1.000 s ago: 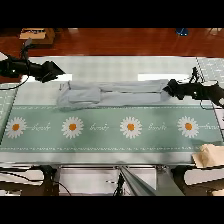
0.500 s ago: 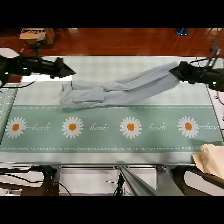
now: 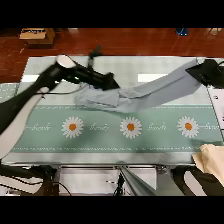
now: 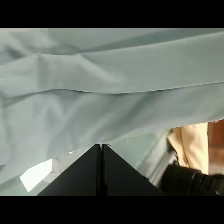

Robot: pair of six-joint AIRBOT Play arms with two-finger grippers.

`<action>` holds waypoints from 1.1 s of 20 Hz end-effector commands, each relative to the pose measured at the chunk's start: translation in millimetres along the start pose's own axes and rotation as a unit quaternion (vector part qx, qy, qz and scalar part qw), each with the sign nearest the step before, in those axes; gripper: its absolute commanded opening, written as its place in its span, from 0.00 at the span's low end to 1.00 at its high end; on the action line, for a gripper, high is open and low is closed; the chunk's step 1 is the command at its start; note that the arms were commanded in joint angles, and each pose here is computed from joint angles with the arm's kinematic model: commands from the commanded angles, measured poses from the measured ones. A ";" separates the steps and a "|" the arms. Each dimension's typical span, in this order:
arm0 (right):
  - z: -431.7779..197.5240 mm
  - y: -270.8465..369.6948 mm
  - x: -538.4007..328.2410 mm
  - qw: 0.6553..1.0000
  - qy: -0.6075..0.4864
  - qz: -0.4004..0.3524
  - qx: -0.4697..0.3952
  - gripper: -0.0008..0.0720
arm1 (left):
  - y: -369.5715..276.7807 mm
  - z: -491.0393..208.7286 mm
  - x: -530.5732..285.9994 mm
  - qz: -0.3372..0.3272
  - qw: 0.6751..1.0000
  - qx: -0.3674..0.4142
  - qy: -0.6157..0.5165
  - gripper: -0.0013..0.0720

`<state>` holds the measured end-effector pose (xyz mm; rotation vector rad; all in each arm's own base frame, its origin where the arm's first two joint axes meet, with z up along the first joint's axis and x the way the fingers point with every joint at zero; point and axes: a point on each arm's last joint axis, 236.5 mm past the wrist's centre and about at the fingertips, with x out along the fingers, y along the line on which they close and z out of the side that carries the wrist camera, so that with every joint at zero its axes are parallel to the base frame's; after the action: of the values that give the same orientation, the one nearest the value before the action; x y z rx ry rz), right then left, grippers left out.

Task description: Fold the shirts.

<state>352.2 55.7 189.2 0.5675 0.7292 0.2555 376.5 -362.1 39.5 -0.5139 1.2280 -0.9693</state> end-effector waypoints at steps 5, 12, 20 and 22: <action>-27.9 16.8 -54.2 1.000 -0.003 -0.026 -0.008 0.05 | -60.0 -79.8 104.7 -0.045 0.996 0.008 0.082 0.05; -35.5 25.4 -71.7 1.000 -0.014 -0.027 -0.006 0.05 | -82.3 -116.3 185.9 -0.086 0.992 -0.069 0.066 0.05; -43.1 -11.7 -69.9 0.993 0.017 -0.100 -0.065 0.05 | -34.0 16.9 30.0 -0.043 0.998 0.009 -0.055 0.05; -45.8 -6.3 -53.7 0.993 0.037 -0.085 -0.073 0.05 | -22.2 56.7 -60.7 0.001 0.991 0.045 -0.123 0.05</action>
<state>275.2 42.1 196.8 0.4033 0.7896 0.1428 379.0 -418.5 59.8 -0.6499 1.1047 -1.0138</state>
